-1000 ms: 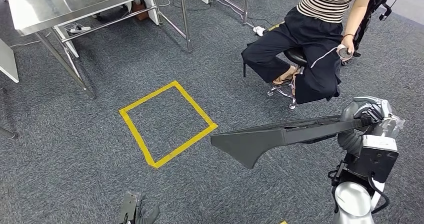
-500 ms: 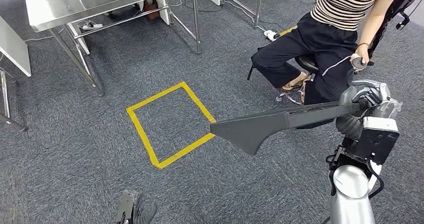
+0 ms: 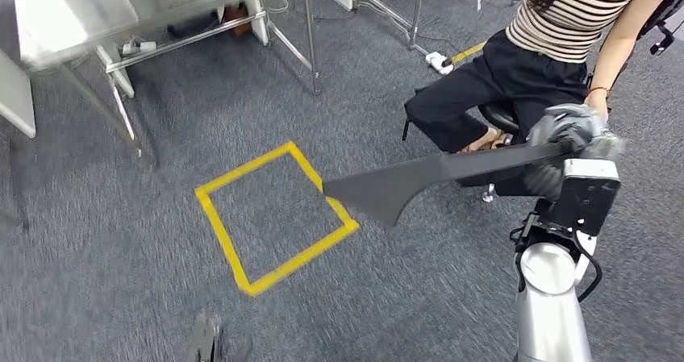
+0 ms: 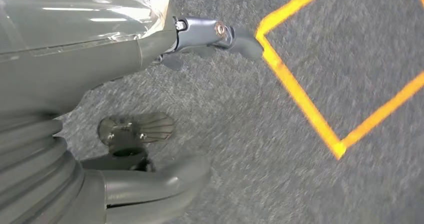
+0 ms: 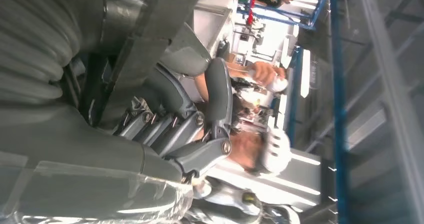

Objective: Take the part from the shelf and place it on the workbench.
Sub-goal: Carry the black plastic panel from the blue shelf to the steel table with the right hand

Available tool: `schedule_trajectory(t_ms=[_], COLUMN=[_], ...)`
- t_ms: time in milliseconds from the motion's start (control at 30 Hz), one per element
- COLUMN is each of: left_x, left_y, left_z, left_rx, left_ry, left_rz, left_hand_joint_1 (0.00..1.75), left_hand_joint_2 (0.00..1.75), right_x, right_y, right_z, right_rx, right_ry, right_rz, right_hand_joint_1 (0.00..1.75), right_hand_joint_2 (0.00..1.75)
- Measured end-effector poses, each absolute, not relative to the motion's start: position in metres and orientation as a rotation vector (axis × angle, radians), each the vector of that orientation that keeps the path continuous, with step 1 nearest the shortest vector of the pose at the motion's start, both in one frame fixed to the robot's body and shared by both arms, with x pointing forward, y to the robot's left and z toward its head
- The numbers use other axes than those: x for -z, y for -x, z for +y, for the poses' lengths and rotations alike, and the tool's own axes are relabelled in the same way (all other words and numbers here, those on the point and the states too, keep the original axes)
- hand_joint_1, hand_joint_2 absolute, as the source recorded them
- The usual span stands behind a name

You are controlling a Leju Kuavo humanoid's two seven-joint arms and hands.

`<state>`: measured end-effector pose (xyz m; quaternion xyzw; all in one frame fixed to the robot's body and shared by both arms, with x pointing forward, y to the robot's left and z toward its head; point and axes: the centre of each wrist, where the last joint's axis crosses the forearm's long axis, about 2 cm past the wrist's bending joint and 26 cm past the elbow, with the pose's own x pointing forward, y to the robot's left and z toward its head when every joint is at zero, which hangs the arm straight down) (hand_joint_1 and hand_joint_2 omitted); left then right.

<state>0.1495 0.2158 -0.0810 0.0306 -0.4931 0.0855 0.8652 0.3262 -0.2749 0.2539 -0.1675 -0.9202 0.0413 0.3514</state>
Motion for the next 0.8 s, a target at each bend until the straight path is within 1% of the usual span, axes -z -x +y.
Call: schedule_trajectory(t_ms=[133,400,633,800], left_x=[0.078,0.078,0.074,0.075], left_y=[-0.158,-0.155,-0.167,-0.163], left_z=[0.218,0.211,0.211,0.211], left_rx=[-0.183,-0.196,-0.219,-0.224], left_ry=[-0.073,-0.067,-0.074,-0.076], left_rz=[-1.055,-1.039,-1.057,-1.044], left_hand_joint_1=[0.00,0.00,0.00,0.00], left_hand_joint_2=[1.75,1.75,1.75,1.75], right_x=[-0.254,-0.252,-0.261,-0.258], right_y=[-0.330,-0.333,-0.338,-0.336], right_z=[-0.271,-0.268,-0.265,-0.266], right_rx=[-0.110,-0.118,-0.102,-0.100], right_ry=[0.430,0.435,0.446,0.463], right_rz=[-2.378,-2.364,-2.387,-2.369], right_hand_joint_1=[1.75,1.75,1.75,1.75], right_hand_joint_2=[1.75,1.75,1.75,1.75])
